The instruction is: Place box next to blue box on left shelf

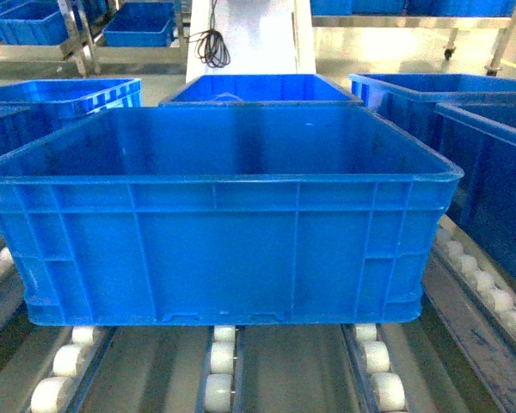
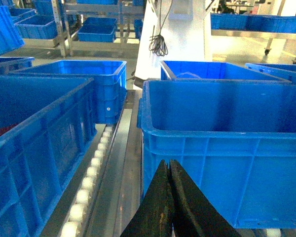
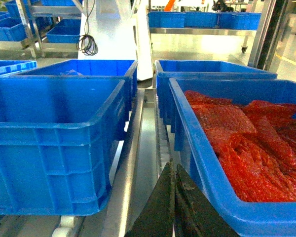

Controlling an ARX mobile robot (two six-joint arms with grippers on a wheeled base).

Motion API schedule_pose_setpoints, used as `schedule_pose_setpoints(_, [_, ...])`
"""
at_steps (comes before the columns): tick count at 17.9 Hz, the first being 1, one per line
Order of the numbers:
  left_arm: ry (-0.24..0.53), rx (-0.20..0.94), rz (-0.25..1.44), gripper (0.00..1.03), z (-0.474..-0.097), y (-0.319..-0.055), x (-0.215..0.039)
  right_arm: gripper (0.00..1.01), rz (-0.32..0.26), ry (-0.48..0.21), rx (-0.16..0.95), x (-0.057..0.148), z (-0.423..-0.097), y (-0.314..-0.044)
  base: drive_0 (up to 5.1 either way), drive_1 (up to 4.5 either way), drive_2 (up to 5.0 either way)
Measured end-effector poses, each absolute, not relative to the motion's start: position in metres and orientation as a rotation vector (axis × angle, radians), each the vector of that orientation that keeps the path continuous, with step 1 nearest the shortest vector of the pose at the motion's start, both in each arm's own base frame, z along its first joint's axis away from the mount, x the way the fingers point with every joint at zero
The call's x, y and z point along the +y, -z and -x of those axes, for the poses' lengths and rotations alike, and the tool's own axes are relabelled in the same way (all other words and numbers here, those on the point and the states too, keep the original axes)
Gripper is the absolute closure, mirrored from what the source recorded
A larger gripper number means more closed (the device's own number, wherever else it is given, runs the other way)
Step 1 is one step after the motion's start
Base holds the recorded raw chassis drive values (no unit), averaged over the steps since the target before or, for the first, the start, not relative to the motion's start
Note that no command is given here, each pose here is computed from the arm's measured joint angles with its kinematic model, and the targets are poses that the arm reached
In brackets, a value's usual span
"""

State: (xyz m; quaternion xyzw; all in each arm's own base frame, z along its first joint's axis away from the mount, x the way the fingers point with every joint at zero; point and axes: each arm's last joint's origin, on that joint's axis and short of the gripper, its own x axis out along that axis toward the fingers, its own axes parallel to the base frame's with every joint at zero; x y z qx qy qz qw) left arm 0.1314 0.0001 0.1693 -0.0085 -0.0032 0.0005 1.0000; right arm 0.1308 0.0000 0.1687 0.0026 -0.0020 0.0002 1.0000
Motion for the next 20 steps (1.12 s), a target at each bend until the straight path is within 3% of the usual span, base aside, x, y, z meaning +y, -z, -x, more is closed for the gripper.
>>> schedule_pose_setpoints(20, [-0.001,-0.014,0.017,1.02,-0.107,-0.171,0.0,0.99,-0.006,0.0,-0.003,0.0,-0.107,-0.169,0.0,0.0,0.0])
